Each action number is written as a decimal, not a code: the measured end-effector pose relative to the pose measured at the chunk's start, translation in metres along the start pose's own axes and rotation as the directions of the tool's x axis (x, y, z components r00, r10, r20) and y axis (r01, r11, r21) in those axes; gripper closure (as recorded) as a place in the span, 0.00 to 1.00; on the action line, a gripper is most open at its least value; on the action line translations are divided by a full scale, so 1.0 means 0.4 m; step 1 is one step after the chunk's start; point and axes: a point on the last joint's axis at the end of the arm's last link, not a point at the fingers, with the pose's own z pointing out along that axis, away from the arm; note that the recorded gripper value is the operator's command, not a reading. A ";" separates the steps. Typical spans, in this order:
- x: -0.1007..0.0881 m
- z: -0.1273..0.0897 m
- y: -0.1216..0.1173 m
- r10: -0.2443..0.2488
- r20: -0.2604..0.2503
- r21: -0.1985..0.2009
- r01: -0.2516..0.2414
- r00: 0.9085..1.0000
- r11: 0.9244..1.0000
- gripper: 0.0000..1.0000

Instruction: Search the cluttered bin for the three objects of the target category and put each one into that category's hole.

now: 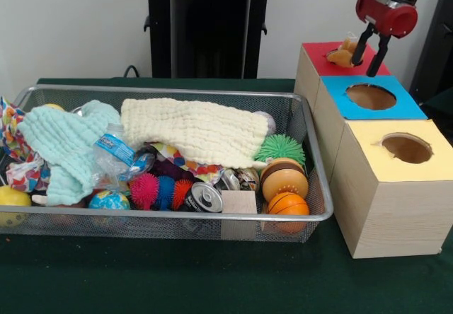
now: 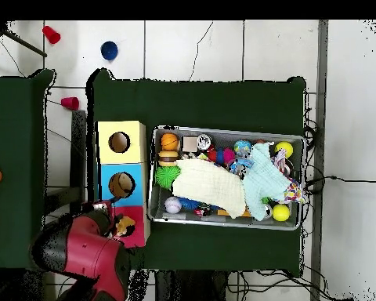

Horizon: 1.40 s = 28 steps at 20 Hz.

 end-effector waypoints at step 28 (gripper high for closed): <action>0.000 0.025 -0.046 0.071 0.011 -0.076 -0.070 0.997 0.995 0.00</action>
